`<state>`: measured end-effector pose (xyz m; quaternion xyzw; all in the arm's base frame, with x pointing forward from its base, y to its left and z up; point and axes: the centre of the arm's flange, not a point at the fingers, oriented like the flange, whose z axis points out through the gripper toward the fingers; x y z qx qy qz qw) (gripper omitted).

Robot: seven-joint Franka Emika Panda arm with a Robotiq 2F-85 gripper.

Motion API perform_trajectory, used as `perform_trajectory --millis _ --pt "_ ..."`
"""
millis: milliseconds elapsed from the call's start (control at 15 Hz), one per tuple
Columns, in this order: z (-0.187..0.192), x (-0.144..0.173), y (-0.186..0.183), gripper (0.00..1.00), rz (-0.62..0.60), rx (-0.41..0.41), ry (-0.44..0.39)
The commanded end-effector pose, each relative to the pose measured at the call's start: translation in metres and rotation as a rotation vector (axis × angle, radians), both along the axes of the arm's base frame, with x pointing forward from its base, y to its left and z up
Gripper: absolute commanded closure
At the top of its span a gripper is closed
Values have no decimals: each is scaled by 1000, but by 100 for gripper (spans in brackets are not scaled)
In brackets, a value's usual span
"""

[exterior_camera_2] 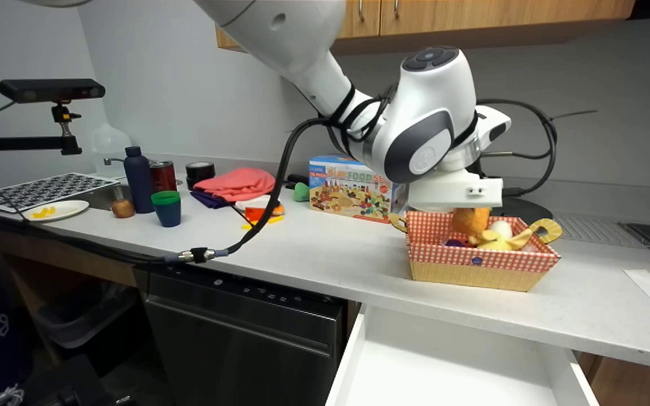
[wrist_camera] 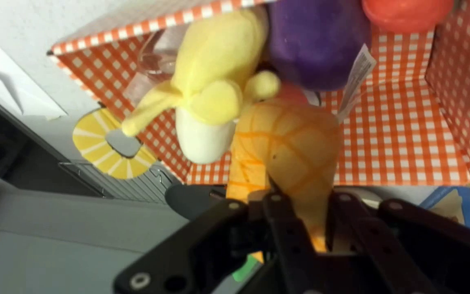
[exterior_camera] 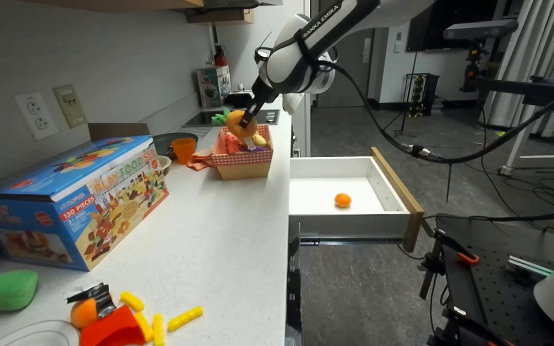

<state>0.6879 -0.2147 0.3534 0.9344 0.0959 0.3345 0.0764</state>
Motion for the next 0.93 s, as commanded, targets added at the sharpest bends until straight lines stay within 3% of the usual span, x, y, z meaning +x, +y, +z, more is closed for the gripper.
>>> perform_trajectory --millis 0,267,467,600,867 --pt "-23 7 -36 50 11 30 36" --pt "-12 -26 -47 19 -4 36 20" --pt "6 -61 -51 1 -5 29 -37" --pt "12 -84 -51 0 -24 22 -34" --pt "-27 -124 -66 0 -76 57 104"
